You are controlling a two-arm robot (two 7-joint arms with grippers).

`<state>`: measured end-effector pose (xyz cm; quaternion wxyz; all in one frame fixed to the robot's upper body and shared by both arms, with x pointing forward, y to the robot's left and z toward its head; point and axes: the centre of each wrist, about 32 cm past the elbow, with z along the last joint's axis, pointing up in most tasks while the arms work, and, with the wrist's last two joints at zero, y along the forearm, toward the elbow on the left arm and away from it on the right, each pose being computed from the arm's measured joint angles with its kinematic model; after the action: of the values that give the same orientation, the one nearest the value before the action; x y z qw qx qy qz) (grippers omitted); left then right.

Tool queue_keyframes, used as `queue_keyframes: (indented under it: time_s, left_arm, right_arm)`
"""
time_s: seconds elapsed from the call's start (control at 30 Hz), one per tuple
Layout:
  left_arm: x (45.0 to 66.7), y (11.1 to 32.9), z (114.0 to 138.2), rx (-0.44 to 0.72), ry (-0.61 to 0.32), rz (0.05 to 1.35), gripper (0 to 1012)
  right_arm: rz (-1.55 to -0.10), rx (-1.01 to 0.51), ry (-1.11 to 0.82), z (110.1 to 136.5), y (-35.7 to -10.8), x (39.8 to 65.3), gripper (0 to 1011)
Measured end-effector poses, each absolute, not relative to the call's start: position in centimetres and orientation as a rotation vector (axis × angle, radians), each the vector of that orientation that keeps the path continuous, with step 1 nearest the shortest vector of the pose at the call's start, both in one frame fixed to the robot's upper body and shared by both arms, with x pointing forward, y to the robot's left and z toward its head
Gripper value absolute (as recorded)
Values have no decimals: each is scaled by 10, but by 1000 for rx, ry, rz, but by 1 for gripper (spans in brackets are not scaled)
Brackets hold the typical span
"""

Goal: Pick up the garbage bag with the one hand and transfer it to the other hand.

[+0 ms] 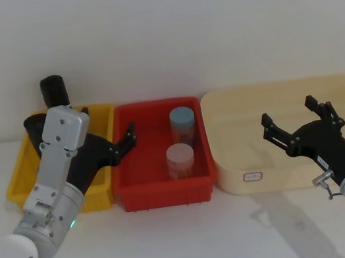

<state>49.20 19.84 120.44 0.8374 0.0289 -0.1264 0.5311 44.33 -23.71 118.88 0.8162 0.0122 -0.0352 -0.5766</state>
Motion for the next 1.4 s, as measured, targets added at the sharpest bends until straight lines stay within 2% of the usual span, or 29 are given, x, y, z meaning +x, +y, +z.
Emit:
queue_keyframes:
  time_s: [1.4]
  left_arm:
    - [492,198,1204,61,-268,1124,1001]
  right_arm:
    - [-1229,26,-75,1189,-237,443,1000]
